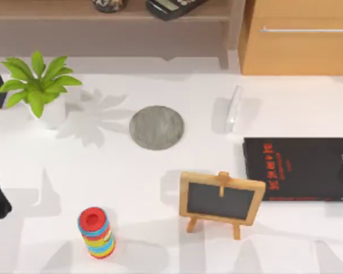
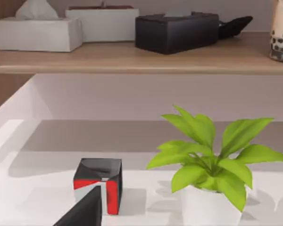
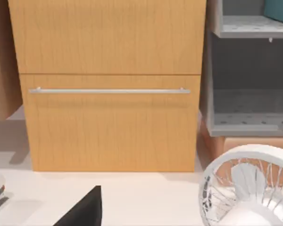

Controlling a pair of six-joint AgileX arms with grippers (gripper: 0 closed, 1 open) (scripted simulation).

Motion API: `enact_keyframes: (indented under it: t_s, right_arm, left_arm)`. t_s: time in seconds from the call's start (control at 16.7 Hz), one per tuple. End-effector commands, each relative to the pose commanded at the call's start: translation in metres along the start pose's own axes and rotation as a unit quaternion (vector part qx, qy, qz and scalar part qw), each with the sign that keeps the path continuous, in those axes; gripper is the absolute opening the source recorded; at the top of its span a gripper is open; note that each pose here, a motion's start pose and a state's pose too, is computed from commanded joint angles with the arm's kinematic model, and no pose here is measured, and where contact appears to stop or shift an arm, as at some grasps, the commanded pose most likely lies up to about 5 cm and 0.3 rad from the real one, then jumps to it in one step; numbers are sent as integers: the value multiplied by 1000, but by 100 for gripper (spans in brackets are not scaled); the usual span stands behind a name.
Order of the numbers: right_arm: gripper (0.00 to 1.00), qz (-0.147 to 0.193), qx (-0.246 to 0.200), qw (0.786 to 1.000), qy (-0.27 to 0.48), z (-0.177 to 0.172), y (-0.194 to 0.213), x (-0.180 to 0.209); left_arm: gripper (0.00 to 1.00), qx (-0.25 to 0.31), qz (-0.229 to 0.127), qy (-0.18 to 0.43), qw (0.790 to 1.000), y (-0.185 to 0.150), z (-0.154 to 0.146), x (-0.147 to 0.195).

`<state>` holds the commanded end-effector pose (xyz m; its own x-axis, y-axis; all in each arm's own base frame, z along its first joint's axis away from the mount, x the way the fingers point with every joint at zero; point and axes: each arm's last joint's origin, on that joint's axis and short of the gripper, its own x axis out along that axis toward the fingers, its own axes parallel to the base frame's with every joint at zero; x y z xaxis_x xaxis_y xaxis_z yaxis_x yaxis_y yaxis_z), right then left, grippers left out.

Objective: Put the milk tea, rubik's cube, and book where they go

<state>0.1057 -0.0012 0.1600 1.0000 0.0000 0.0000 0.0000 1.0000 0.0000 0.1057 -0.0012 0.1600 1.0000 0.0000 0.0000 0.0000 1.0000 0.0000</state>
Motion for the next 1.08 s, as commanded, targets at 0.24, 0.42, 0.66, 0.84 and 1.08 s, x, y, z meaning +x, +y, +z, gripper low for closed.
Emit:
enact_keyframes:
  t_s: [0.24, 0.42, 0.66, 0.84, 1.08]
  right_arm:
    - [100, 0, 0, 1000, 0, 0, 0, 0]
    - [100, 0, 0, 1000, 0, 0, 0, 0]
    - [100, 0, 0, 1000, 0, 0, 0, 0]
    - [100, 0, 0, 1000, 0, 0, 0, 0]
    - [100, 0, 0, 1000, 0, 0, 0, 0]
  left_arm:
    - [100, 0, -1, -6, 1000, -1, 8, 1]
    - [100, -3, -2, -27, 1000, -4, 38, 5]
    - [100, -9, -6, -46, 999, -14, 91, 34]
    - [100, -11, -8, -32, 999, -31, 118, 84]
    - [100, -7, -10, -6, 1000, -71, 118, 170]
